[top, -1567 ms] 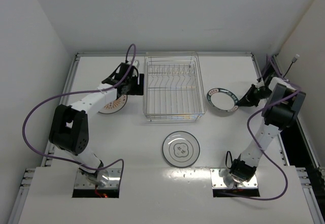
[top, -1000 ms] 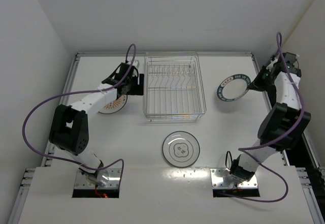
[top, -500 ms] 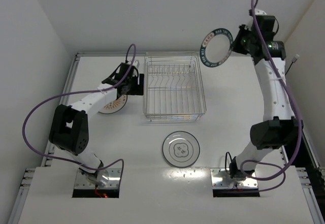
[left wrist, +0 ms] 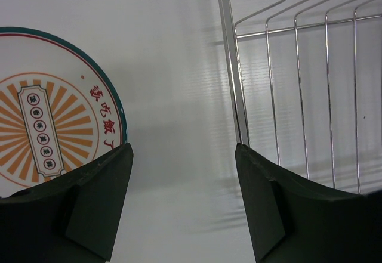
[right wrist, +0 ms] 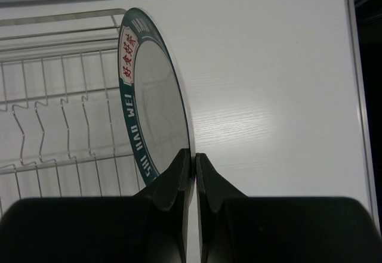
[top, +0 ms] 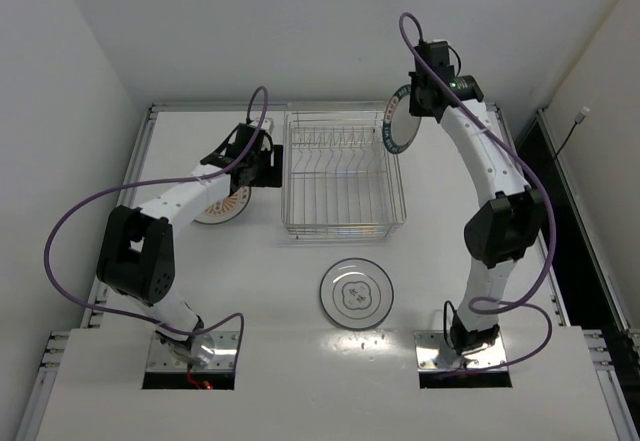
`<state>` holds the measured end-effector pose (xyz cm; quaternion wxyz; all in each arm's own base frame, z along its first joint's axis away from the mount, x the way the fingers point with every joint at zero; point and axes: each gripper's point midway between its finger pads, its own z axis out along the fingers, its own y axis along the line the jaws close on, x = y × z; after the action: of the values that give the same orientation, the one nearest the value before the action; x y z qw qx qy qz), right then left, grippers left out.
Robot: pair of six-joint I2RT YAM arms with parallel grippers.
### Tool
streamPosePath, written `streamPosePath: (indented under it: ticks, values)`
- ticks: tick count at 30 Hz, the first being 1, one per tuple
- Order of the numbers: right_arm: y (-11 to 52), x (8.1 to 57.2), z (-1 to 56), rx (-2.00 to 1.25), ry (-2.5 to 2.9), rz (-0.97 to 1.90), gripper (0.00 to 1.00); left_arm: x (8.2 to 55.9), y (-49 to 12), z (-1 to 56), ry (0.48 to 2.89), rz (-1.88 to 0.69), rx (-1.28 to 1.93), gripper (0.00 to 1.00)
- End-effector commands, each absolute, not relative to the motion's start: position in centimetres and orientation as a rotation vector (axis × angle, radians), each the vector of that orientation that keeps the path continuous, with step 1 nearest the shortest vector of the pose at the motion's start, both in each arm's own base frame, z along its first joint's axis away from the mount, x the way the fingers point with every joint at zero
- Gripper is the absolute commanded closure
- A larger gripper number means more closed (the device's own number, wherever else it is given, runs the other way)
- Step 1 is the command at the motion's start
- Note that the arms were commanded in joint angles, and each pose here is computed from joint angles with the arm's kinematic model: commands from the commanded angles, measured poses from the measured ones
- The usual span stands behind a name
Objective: Load the plates into the dish rack
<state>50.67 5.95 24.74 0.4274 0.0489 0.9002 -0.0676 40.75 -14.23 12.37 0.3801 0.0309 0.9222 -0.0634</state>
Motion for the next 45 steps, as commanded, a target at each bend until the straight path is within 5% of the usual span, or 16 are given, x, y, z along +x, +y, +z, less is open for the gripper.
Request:
streamPosePath:
  ticks: [1,18,30,45]
  values:
    - [5.7,51.7,26.9,0.140,2.144,-0.254,1.00,41.4,-14.3,15.0,2.278,-0.178,0.061,0.33]
    - [9.8,52.4,20.5,0.025,2.248,-0.350,1.00,41.4,-14.1,15.0,2.277,-0.168,0.057,0.33]
    - [9.9,53.0,26.4,0.056,2.179,-0.355,1.00,41.4,-14.1,15.4,2.268,-0.171,0.056,0.33]
    - [9.7,51.7,22.4,0.026,2.240,-0.438,1.00,41.4,-14.1,15.4,2.268,-0.171,0.056,0.33]
